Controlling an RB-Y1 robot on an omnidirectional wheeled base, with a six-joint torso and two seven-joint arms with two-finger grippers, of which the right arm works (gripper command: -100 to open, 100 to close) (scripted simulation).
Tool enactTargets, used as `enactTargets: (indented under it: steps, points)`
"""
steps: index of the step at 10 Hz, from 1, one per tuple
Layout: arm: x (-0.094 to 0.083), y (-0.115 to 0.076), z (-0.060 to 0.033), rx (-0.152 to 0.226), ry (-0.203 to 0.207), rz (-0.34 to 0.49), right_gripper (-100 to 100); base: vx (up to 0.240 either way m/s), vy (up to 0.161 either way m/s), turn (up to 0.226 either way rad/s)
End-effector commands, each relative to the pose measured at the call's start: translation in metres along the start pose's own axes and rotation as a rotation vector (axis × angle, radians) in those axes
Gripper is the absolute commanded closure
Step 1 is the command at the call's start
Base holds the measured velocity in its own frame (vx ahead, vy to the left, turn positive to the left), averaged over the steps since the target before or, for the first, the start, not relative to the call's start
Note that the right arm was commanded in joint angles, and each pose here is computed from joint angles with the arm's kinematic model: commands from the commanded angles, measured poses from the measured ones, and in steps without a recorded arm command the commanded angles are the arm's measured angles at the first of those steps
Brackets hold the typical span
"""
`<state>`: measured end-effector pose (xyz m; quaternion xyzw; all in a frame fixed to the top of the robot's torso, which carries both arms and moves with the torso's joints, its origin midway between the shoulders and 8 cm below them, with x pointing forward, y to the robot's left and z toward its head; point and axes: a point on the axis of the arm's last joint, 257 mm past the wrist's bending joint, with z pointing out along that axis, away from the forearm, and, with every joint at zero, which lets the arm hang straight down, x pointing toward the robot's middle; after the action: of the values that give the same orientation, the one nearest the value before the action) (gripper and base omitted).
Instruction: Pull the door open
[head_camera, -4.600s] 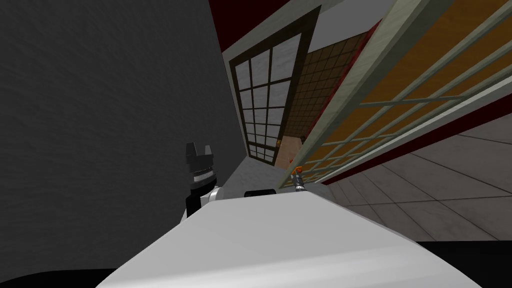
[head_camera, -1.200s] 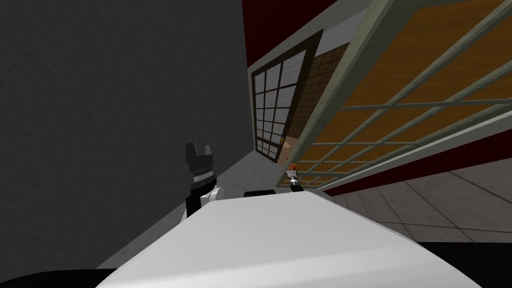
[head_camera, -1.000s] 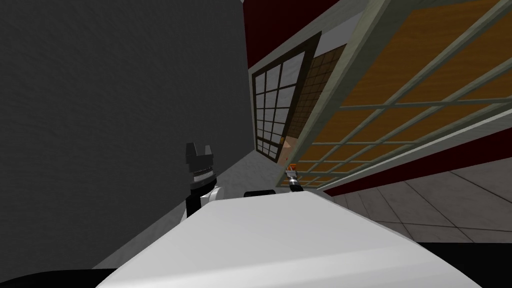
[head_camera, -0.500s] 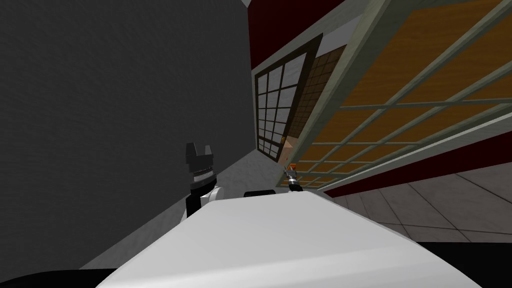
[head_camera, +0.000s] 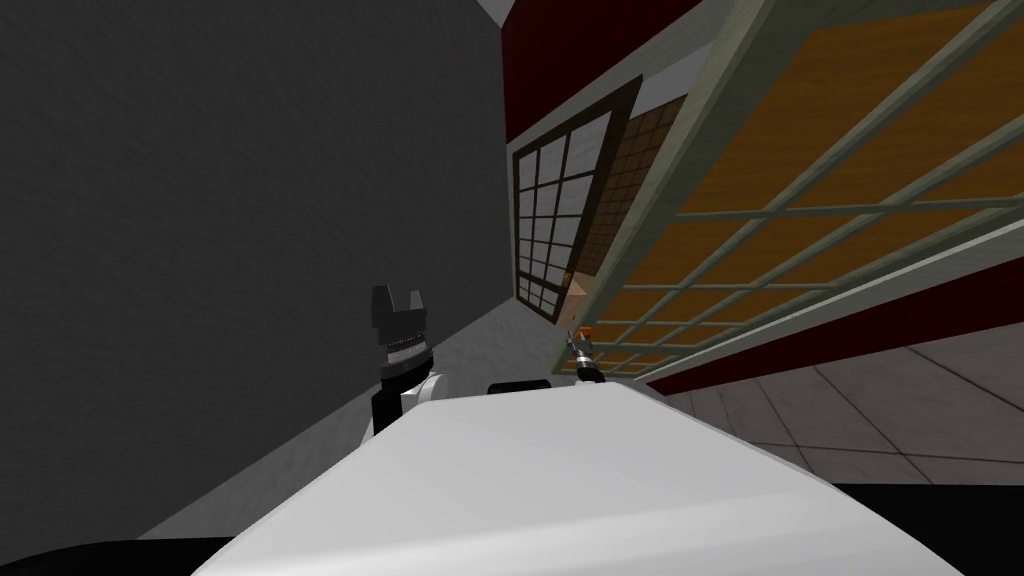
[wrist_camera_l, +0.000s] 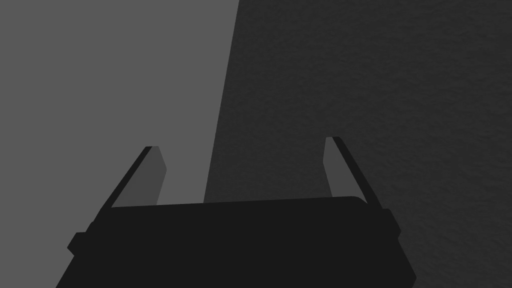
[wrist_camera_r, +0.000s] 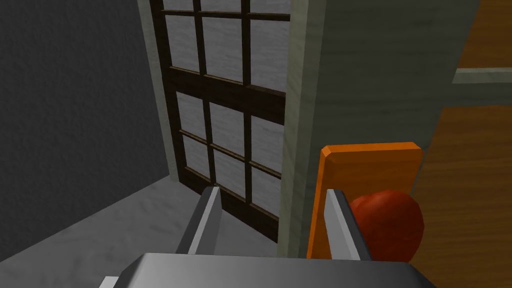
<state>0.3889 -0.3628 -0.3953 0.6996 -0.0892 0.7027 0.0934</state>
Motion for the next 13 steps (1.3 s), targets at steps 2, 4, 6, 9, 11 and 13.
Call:
enactTargets:
  steps: [2,4,6,9,11,13]
  points:
    - [-0.001,0.015,-0.0059,-0.012,0.003,0.006,-100,-0.007,0.011,0.127]
    - [-0.002,0.032,-0.0112,-0.028,0.005,0.003,-100,0.028,-0.031,0.140]
    - [-0.003,0.054,-0.0186,-0.047,0.009,-0.001,-100,0.020,-0.046,0.111]
    - [-0.002,0.035,-0.0137,-0.022,0.013,0.013,100,0.002,0.002,-0.003]
    - [-0.002,0.035,-0.0137,-0.022,0.013,0.013,100,-0.003,-0.005,0.007]
    - [-0.002,0.035,-0.0137,-0.022,0.013,0.013,100,0.000,0.000,0.000]
